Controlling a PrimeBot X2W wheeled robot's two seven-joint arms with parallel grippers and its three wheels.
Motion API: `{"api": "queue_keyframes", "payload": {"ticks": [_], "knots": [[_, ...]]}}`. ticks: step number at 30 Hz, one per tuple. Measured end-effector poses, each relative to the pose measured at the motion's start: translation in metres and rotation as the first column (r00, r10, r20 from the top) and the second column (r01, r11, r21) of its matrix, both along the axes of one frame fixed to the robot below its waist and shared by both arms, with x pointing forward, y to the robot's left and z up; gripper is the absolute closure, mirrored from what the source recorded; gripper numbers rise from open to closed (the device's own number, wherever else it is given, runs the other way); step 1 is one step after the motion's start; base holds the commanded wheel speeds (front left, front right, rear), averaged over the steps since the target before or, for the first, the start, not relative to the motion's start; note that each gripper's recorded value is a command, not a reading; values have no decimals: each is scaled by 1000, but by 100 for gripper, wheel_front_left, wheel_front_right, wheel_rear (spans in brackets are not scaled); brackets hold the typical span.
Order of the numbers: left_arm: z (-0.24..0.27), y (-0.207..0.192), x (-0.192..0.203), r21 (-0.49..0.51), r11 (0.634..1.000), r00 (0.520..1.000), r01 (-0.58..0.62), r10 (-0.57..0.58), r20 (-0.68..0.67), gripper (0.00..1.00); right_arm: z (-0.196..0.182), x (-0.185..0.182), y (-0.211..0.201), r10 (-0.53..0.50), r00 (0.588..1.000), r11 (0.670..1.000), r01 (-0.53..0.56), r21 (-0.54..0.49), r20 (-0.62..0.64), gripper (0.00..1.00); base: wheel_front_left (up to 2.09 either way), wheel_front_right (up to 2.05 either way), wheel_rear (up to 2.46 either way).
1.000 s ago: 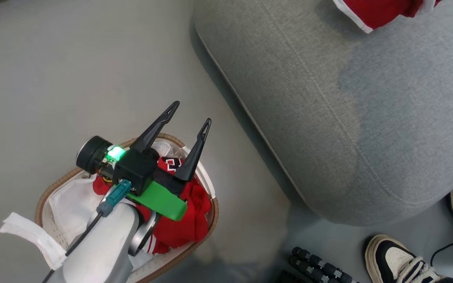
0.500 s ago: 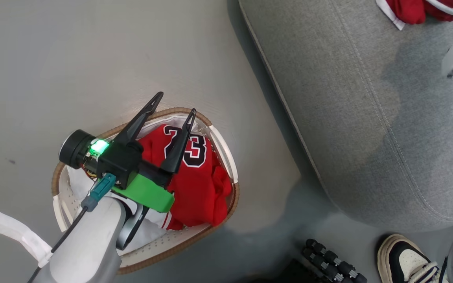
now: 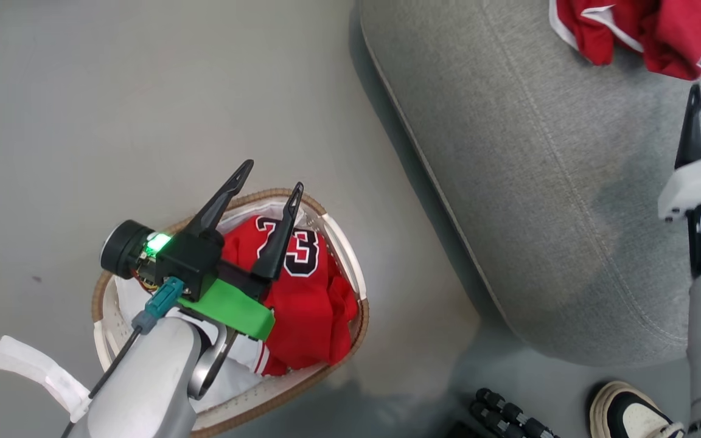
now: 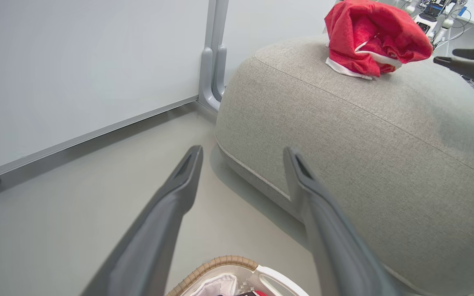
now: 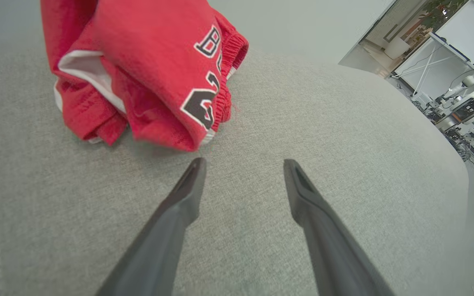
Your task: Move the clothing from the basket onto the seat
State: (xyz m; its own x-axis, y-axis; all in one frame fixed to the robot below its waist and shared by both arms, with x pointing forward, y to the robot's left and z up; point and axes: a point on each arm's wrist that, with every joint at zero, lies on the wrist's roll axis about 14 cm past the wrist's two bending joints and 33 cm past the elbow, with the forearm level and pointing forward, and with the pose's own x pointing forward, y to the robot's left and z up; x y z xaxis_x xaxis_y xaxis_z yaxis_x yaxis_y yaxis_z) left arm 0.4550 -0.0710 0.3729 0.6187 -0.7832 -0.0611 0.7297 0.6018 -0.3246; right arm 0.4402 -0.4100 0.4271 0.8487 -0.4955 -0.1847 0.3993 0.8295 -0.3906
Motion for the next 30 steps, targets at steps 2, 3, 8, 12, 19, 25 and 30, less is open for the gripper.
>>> {"api": "queue_keyframes", "payload": {"ticks": [2,3,8,12,19,25,30], "knots": [[8,0,-3,1,1000,1000,-8,8,4,0,-1,-17,1,-14,1000,1000,14,16,-3,0,0,0,0],[11,1,-4,1,1000,1000,-15,15,6,0,-1,-22,3,-16,1000,1000,17,23,-3,0,0,0,0],[27,9,-4,1,998,998,-66,66,24,0,9,-32,15,1,999,998,-4,57,46,0,0,0,0],[35,27,-3,18,991,991,-134,133,32,0,19,-26,40,64,993,994,-72,83,100,0,0,0,0],[44,69,-4,59,959,960,-278,275,56,0,39,-1,95,189,955,962,-227,150,227,0,0,0,0],[53,116,-3,83,901,904,-426,421,77,0,48,17,142,287,910,914,-354,199,299,0,0,0,0],[55,161,-10,115,833,841,-542,535,87,0,51,25,181,355,870,864,-445,237,341,0,0,0,0]]}}
